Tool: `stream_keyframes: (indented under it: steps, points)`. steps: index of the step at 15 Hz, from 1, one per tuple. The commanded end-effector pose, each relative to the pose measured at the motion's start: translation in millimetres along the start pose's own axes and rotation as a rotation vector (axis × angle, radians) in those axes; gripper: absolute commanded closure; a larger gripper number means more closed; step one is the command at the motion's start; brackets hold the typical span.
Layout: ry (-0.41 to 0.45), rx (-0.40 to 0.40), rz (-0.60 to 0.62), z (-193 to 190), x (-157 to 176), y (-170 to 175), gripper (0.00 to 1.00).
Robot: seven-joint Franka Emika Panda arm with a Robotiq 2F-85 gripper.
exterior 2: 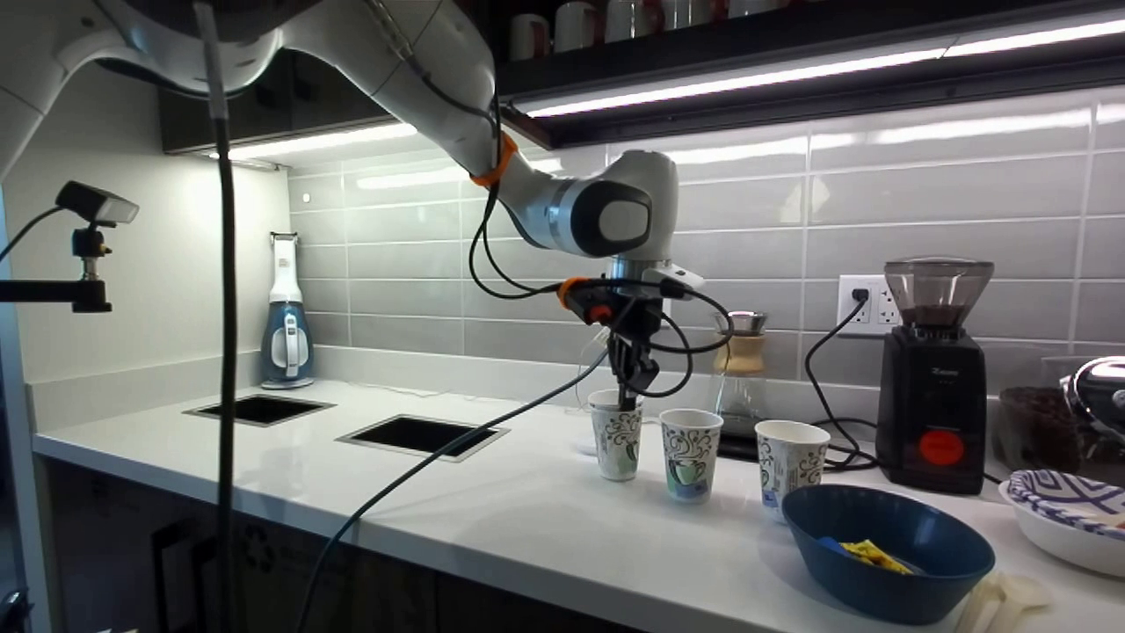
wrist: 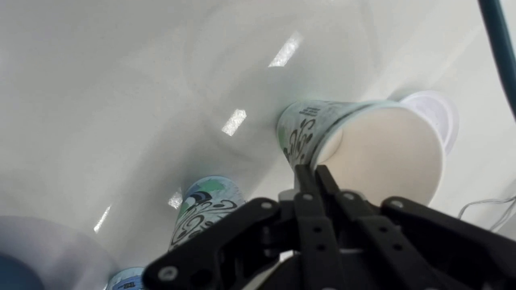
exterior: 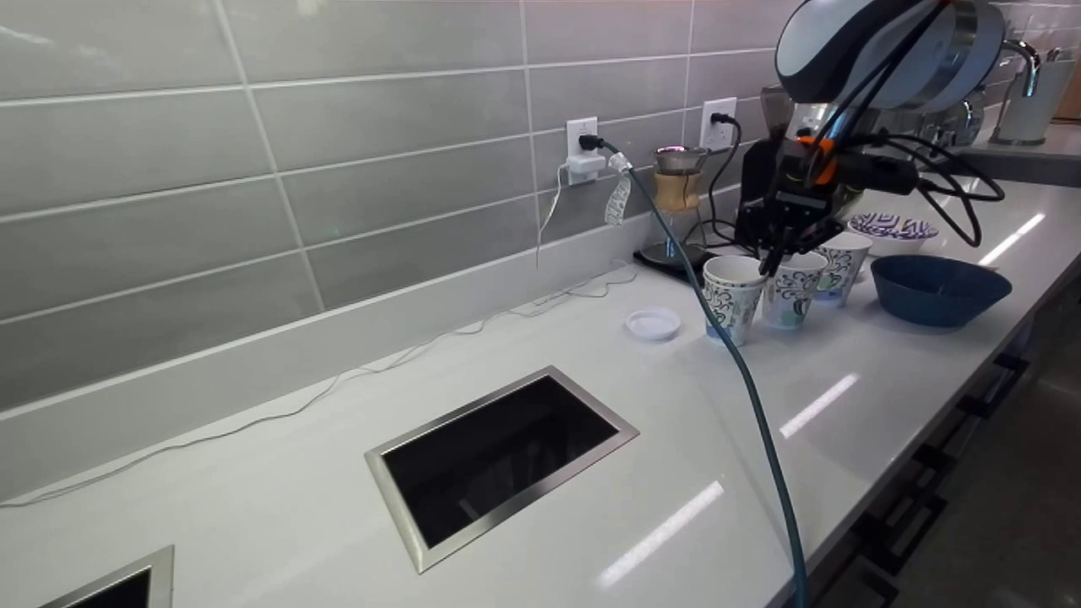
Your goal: Unstack the cups on the table
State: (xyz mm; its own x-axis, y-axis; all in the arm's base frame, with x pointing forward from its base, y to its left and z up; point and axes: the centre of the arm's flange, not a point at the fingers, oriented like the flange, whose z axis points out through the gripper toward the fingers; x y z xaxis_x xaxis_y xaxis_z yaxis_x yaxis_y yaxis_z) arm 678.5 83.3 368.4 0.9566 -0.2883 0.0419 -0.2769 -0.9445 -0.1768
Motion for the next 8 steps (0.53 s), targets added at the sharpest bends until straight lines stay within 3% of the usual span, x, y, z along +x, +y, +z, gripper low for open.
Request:
stream_keyframes:
  steps: [1, 5, 6, 7, 8]
  points:
    - [0.008, 0.019, -0.015, 3.0, 6.6, -5.6, 1.0]
    - [0.026, -0.005, -0.022, -11.1, -5.6, -11.3, 0.99]
    - [-0.017, 0.02, -0.03, -21.4, -13.0, -14.9, 0.99]
    - [0.045, -0.032, -0.004, -29.7, -15.9, -15.3, 0.99]
    - [-0.003, -0.012, -0.019, -38.7, -22.5, -18.3, 0.99]
